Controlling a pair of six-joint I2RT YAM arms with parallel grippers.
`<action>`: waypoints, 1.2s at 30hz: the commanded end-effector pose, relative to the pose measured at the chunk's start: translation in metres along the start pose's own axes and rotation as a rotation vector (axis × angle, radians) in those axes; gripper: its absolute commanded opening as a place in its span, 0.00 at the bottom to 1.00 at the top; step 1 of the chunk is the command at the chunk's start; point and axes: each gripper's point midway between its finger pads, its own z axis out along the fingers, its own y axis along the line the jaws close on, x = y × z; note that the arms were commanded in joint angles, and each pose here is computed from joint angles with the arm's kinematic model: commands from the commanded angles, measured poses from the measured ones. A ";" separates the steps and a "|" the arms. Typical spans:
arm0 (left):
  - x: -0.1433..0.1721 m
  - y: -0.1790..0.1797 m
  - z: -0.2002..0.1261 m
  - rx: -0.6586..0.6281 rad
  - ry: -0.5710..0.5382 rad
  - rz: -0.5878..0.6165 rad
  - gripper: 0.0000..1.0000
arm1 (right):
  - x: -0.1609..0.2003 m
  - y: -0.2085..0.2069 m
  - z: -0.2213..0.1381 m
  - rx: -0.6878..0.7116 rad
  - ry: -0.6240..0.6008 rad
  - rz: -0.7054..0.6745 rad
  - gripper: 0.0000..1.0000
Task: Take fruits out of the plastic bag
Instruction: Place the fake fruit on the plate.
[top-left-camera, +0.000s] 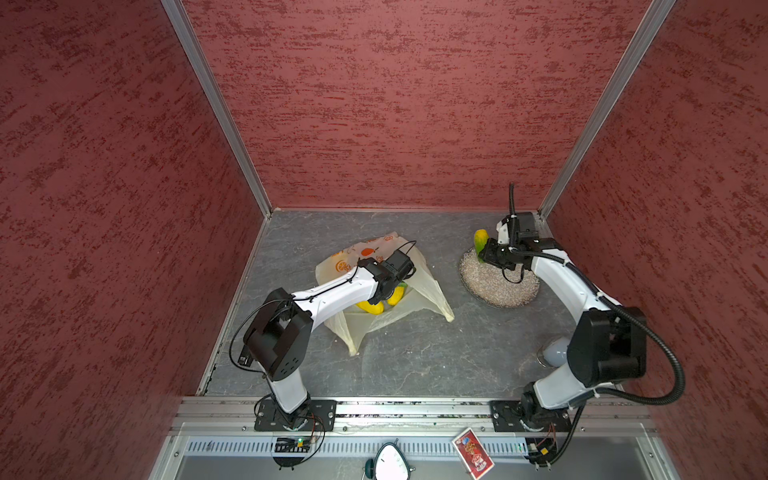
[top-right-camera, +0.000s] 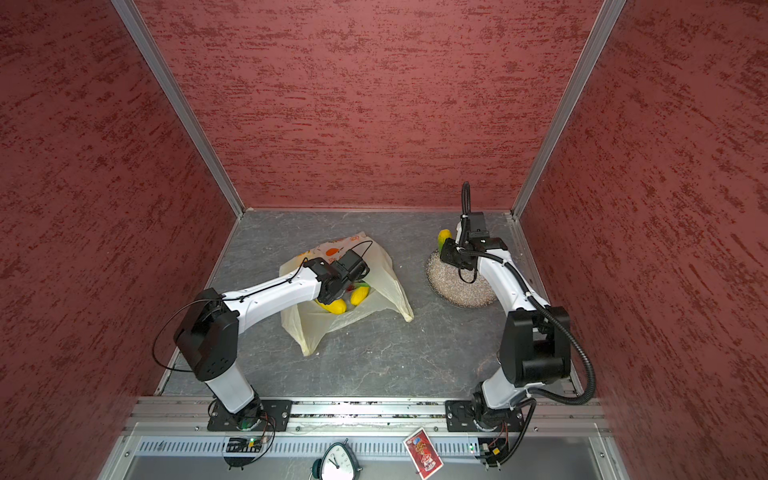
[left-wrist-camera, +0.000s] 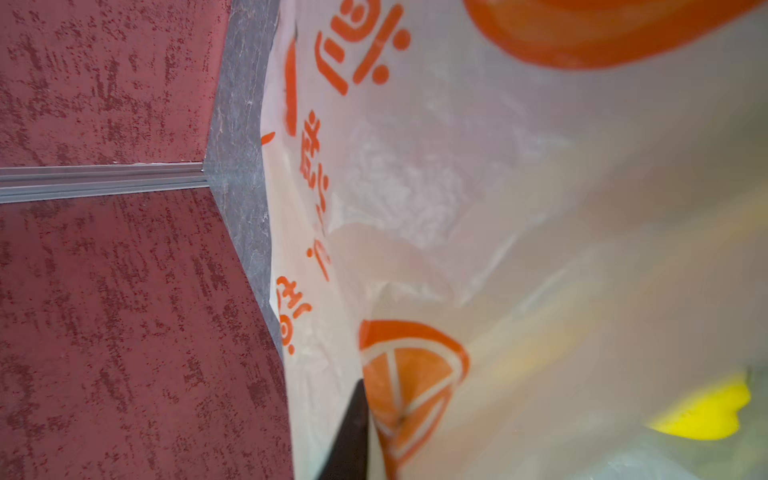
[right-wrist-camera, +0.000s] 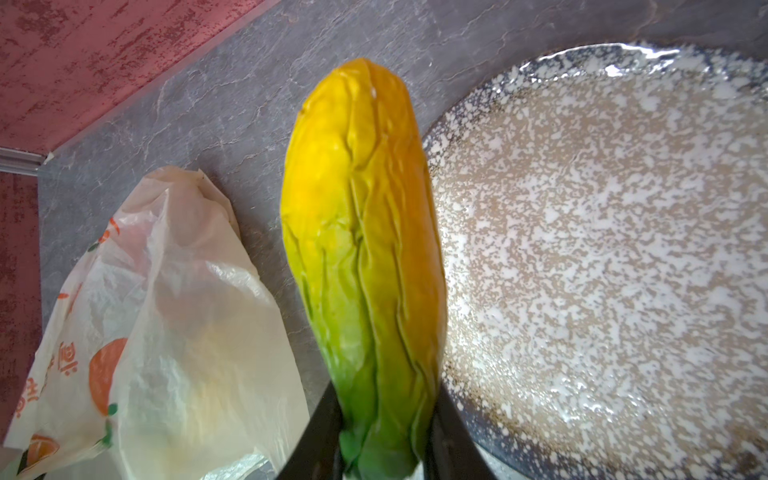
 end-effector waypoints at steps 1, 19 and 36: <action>-0.013 -0.002 -0.013 0.083 -0.089 -0.100 0.00 | -0.006 0.003 0.016 -0.035 0.012 0.052 0.25; -0.023 0.020 -0.042 0.184 -0.292 -0.305 0.00 | 0.020 -0.017 0.075 -0.045 0.069 0.132 0.34; -0.005 0.038 -0.088 0.626 -0.340 -0.649 0.50 | 0.090 0.046 -0.079 -0.198 -0.072 -0.141 0.59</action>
